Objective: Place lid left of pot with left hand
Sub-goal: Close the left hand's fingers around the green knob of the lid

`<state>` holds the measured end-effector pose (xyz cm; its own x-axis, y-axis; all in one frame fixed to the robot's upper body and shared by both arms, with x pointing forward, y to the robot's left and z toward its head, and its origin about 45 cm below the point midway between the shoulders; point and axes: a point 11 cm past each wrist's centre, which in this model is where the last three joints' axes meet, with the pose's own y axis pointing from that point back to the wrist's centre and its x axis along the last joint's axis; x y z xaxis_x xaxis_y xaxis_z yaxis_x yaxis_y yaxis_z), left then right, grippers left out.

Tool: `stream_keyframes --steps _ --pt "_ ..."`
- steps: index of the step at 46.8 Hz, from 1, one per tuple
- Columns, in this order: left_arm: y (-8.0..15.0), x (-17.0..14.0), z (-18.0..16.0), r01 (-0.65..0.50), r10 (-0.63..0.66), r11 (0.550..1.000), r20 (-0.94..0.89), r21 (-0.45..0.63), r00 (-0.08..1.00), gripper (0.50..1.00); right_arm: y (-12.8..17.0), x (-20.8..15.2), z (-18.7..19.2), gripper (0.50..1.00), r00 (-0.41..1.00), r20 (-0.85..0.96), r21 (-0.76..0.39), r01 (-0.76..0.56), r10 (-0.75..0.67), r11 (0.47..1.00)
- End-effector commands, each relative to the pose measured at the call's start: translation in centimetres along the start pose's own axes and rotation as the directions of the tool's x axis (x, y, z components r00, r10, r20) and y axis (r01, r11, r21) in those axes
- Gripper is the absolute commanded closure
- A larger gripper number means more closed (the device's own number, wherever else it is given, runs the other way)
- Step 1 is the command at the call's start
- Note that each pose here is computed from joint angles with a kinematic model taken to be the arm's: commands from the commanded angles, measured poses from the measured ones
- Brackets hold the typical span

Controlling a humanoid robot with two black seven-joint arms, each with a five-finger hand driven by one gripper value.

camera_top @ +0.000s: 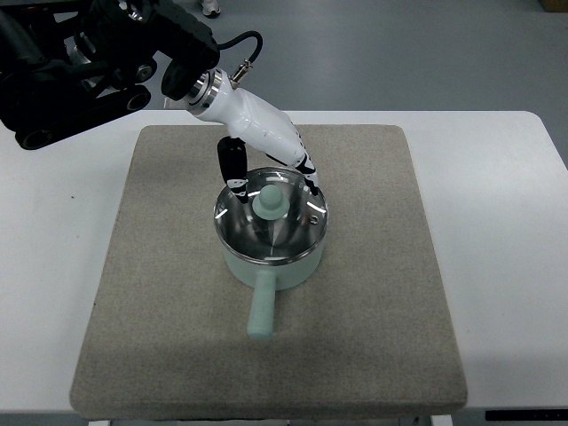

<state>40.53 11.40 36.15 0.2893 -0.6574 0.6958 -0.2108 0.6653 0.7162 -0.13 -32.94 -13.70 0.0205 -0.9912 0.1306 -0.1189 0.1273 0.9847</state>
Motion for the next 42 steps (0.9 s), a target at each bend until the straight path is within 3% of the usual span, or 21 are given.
stream_keyframes --steps 1,31,37,40,42 --pt "-0.1 -0.2 0.0 0.003 -0.003 1.000 -0.002 0.000 1.000 0.628 0.0 0.0 0.0 0.576 1.000 -0.001 0.000 0.000 0.000 1.000" --pt "-0.8 -1.4 -0.2 -0.006 0.006 1.000 -0.024 -0.012 1.000 0.583 0.0 0.0 0.0 0.576 1.000 -0.001 0.000 0.000 0.000 1.000" --pt "-0.8 -1.4 -0.2 -0.005 0.005 1.000 -0.022 -0.013 1.000 0.604 0.0 0.0 0.0 0.576 1.000 -0.001 0.000 0.000 0.000 1.000" --pt "-0.8 -1.2 -0.1 -0.007 0.007 1.000 -0.017 -0.013 1.000 0.662 0.0 0.0 0.0 0.576 1.000 -0.001 0.000 0.000 0.000 1.000" --pt "-0.7 -1.1 0.0 -0.009 0.009 1.000 -0.012 -0.015 1.000 0.669 0.0 0.0 0.0 0.576 1.000 -0.001 0.000 0.000 0.000 1.000"
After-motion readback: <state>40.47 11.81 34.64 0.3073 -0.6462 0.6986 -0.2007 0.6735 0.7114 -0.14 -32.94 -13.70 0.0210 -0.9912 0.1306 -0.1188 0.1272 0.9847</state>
